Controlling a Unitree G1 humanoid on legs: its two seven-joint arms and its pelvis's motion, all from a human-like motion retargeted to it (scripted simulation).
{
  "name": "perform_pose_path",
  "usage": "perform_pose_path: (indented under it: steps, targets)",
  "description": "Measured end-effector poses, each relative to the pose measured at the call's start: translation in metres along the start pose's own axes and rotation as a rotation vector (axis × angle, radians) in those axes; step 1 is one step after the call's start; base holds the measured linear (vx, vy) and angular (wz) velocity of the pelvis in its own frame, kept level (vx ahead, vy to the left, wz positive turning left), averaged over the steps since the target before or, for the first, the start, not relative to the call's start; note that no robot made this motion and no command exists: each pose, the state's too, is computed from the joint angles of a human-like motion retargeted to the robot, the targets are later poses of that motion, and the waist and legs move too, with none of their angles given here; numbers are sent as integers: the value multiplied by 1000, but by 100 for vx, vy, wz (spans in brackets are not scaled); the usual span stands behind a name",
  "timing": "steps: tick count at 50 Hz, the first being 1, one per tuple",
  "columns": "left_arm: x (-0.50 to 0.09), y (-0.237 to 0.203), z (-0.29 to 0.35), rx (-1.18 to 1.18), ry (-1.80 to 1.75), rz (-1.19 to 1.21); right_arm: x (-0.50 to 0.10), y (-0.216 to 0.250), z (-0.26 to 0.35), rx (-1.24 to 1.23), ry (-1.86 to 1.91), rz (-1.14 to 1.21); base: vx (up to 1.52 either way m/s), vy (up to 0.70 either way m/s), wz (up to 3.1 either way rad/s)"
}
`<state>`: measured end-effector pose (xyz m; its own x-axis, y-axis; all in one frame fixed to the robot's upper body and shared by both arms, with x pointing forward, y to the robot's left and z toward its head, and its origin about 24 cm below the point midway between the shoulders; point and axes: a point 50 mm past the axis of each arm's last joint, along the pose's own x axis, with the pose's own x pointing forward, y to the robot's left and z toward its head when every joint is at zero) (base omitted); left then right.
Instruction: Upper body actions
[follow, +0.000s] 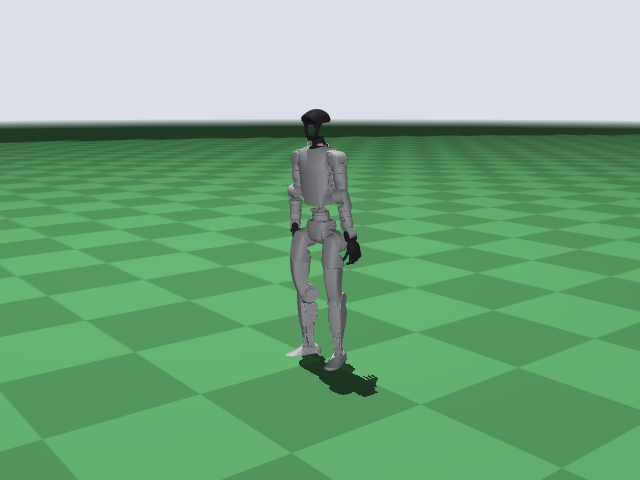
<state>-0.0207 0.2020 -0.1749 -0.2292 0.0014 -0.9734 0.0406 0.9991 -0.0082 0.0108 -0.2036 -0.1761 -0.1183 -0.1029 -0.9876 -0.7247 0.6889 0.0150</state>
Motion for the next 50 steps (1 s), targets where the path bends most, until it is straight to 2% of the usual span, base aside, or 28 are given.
perform_pose_path:
  steps: [7, 14, 20, 28, 33, 39, 45, 50]
  targets:
    - [-15, 6, 60, 58, -153, 29, -12, -35, 52, -178, -116, -63, -11, -5, 4]
    - [-57, 11, 154, 107, -455, 81, -59, -107, 136, -321, -366, -323, -38, -9, -5]
    - [-112, 28, 219, 228, -624, 191, -105, -151, 177, -319, -520, -460, -33, -9, 25]
    - [-153, 27, 257, 143, -749, 175, -135, -177, 194, -258, -621, -601, -15, -3, 11]
    - [-147, 24, 253, 159, -751, 155, -123, -171, 183, -231, -599, -567, 7, 2, -1]
    - [-107, 24, 215, 148, -635, 118, -85, -145, 149, -173, -495, -466, 28, 6, 6]
    - [-53, 14, 146, 55, -455, 82, -39, -99, 90, -42, -369, -308, 45, 22, 9]
    - [-16, 3, 67, -53, -209, 52, -12, -56, 30, 60, -220, -288, 57, 29, 21]
